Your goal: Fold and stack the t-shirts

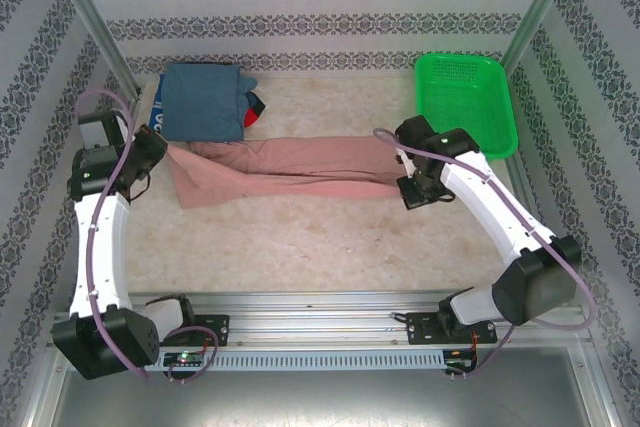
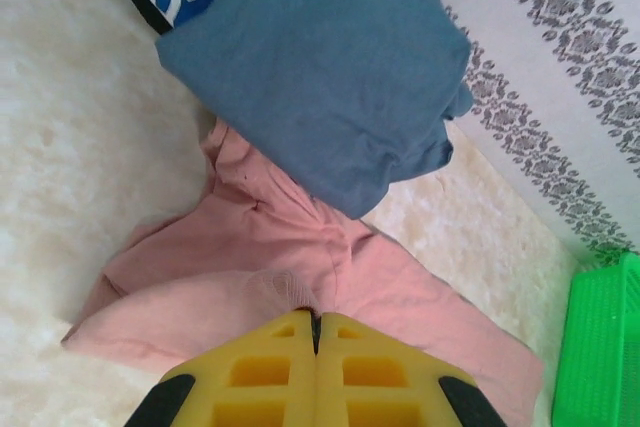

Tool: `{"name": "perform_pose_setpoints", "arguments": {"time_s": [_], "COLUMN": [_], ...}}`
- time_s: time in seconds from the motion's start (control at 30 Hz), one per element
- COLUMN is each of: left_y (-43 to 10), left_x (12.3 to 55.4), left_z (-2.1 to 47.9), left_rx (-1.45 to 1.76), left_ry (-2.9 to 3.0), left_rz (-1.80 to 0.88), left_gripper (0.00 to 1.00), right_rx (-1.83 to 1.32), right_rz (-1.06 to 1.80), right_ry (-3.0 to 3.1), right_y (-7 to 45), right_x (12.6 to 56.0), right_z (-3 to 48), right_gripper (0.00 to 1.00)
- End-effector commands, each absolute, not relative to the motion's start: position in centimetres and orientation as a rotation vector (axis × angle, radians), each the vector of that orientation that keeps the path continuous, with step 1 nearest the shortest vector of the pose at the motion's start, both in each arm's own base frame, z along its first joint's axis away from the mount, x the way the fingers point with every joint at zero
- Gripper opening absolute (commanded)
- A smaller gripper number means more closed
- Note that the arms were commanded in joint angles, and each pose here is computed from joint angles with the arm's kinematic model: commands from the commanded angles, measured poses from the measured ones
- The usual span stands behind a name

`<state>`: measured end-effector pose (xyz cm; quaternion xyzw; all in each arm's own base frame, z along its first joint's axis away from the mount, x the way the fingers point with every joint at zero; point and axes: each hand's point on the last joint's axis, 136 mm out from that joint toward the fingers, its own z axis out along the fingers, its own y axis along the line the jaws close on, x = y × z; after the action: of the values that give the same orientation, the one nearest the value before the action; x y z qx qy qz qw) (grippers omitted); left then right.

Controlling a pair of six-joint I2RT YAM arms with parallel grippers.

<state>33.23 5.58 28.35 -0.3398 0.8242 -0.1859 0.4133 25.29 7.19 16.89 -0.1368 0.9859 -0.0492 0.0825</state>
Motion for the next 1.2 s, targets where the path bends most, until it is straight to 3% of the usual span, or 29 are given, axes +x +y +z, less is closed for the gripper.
{"name": "perform_pose_setpoints", "arguments": {"time_s": [0.0,0.47,0.73,0.97,1.17], "left_y": [7.0,6.8,6.9,7.4,7.3], "left_x": [31.9,31.6,30.3,31.5,34.5], "left_z": [29.6,33.0,32.4,29.4,26.5], "left_rx": [-0.888,-0.852,-0.865,-0.877,-0.842], "left_ry": [2.056,1.979,1.988,2.027,2.107], "left_rz": [-0.371,-0.387,-0.350,-0.331,-0.363], "left_gripper": [0.00,0.00,0.00,0.00,0.00], "right_rx": [-0.535,-0.696,-0.812,-0.866,-0.884], "right_rz": [-0.247,-0.359,-0.163,-0.054,0.017], "right_ry": [2.933,2.570,2.273,2.274,2.391], "right_y": [5.8,4.7,7.3,8.4,9.0], "right_x": [25.0,30.1,28.5,27.5,29.4], "right_z": [17.6,21.1,23.0,20.0,16.8], "right_gripper": [0.00,0.00,0.00,0.00,0.00]}}
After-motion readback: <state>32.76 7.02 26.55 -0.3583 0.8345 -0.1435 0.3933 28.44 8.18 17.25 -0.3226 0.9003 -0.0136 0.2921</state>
